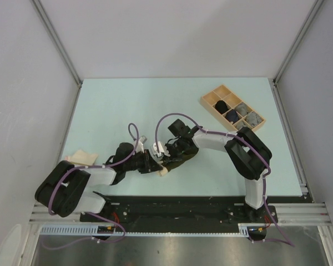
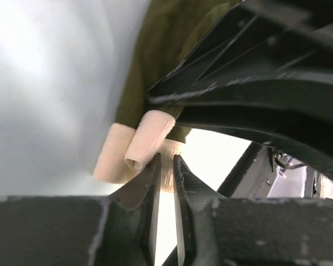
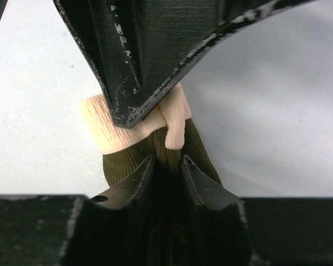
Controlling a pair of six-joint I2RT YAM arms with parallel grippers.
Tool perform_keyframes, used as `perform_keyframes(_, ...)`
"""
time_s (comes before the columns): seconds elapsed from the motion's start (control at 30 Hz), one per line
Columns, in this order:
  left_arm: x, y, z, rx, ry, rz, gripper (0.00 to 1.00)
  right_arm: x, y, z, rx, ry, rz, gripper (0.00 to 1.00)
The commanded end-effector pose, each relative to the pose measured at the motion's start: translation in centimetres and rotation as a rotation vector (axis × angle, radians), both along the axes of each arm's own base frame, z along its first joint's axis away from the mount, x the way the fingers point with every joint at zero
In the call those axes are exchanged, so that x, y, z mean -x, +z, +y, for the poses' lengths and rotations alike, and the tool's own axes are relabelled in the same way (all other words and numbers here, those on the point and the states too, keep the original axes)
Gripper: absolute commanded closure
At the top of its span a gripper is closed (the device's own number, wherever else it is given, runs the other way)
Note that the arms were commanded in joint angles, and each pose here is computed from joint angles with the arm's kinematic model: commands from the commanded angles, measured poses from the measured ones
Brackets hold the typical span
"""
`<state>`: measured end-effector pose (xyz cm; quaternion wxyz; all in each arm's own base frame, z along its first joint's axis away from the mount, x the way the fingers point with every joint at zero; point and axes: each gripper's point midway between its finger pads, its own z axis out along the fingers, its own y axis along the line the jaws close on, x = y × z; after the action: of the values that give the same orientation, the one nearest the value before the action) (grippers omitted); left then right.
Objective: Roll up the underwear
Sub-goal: Fold the underwear at the center of the board.
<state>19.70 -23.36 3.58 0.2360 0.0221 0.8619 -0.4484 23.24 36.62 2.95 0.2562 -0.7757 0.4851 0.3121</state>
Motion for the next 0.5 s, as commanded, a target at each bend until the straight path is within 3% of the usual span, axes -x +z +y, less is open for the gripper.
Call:
perform_keyframes(0.0, 0.6, -1.3, 0.4, -0.018, 0.016, 0.025, 0.83, -0.7, 1.8, 0.3, -0.053, -0.041, 0.019, 0.65)
perform_keyframes(0.1, 0.9, -2.1, 0.6, -0.033, 0.025, 0.047, 0.85, -1.9, 3.2, 0.0, -0.088, -0.077, 0.016, 0.54)
perform_keyframes(0.47, 0.9, -2.9, 0.7, -0.039, 0.036, 0.062, 0.87, -3.8, 8.7, -3.7, -0.122, -0.144, 0.098, 0.45)
